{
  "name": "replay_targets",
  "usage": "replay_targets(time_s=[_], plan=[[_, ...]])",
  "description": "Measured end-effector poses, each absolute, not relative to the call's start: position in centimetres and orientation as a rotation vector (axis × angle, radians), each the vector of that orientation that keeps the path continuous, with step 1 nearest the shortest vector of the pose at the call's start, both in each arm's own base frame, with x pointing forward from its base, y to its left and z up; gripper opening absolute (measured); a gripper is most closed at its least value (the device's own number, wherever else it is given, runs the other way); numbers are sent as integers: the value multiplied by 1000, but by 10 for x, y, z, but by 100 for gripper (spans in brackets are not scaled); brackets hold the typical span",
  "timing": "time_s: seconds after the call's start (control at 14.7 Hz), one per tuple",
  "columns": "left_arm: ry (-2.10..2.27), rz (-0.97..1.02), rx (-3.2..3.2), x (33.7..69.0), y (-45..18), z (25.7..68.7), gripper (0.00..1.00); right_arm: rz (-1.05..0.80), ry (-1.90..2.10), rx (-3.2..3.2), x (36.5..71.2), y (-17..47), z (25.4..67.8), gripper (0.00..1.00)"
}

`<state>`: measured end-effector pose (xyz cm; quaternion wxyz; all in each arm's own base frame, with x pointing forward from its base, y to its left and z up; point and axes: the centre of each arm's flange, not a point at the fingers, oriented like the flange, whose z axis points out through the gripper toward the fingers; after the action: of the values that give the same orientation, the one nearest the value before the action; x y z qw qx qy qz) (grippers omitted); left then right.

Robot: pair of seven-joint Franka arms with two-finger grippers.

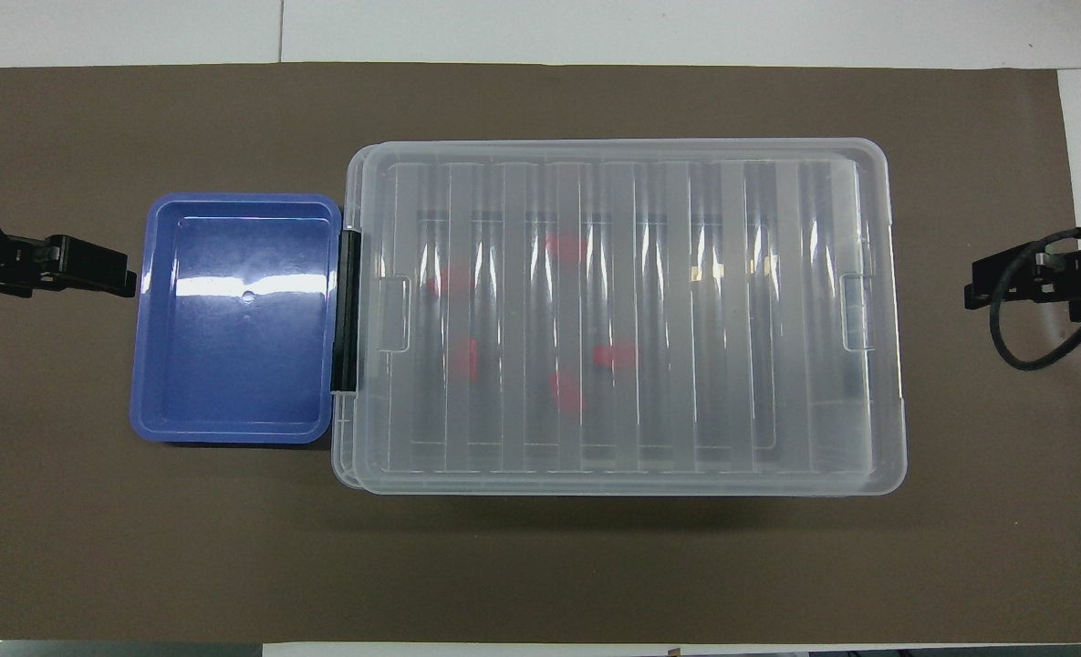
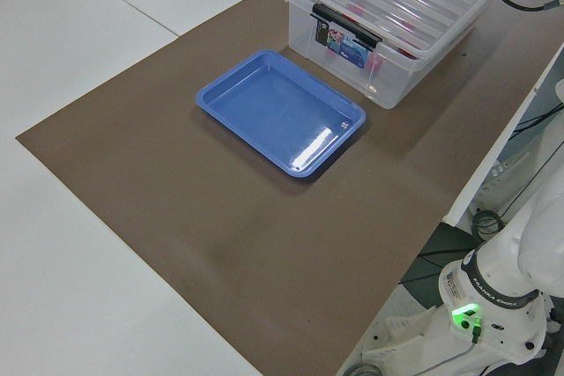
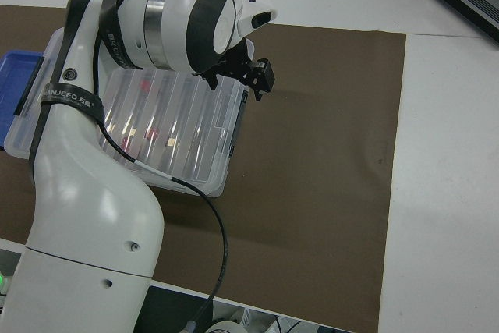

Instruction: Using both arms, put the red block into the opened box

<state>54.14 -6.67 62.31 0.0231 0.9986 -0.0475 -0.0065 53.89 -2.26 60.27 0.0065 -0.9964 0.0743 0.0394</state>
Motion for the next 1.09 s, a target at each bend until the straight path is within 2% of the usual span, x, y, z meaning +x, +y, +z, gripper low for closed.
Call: replay_targets(time_s=[0.34, 1.09], plan=[[-147, -21, 3092, 541, -67, 623, 100, 134, 313, -3111, 544, -50, 595, 100], [-147, -21, 3092, 541, -67, 623, 100, 85, 300, -3115, 549, -46, 604, 100]])
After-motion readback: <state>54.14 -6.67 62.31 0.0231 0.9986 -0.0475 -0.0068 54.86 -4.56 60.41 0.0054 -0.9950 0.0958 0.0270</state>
